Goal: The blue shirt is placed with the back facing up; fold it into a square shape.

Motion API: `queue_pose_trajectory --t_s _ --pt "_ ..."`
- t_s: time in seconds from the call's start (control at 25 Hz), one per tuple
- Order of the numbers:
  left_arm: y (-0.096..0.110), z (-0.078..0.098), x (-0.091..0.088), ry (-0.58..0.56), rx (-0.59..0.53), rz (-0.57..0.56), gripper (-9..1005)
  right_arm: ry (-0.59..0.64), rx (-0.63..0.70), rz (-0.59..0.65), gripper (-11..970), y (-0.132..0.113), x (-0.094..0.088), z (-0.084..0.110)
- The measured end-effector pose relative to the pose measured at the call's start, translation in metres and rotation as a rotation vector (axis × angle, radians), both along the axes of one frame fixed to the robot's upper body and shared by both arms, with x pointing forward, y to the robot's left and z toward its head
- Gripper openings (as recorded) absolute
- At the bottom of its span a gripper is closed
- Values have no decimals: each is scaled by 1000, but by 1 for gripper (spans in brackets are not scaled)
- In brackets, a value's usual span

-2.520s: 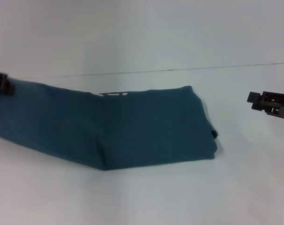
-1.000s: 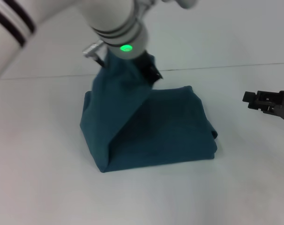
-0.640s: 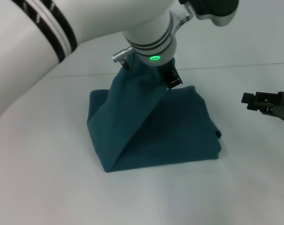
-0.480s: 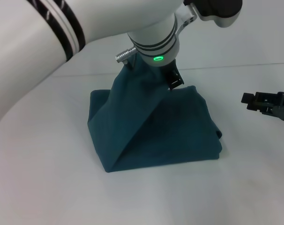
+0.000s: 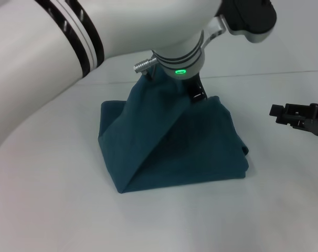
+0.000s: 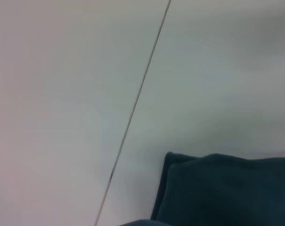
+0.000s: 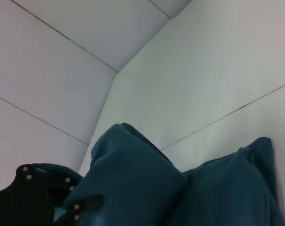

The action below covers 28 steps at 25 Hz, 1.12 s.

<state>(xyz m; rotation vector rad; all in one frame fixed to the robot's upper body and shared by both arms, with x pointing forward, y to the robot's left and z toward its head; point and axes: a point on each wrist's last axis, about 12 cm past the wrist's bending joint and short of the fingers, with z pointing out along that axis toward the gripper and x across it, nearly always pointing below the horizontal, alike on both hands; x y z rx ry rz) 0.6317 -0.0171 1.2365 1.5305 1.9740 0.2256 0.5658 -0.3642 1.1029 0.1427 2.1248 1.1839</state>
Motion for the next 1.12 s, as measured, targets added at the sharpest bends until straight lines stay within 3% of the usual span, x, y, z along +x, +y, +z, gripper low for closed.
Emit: queue_pose_trajectory --t_s 0.48,0.6,0.76,0.84,0.88,1.12 --pt "-3 9 -1 -95 -113 -54 143 1 -8 -9 486 -3 0 0" --pt "4 18 0 -123 -199 -41 188 0 -10 -11 487 -3 1 1" --pt "34 44 4 -161 -388 42 357 -2 -13 -11 487 -3 2 2" --pt "54 52 9 -133 -465 122 518 -3 -14 -10 487 -3 3 2" --pt "65 52 11 -102 -500 164 598 -4 -14 -9 487 -4 3 3" --pt "135 37 18 182 -808 389 702 5 -14 -11 487 -5 6 6"
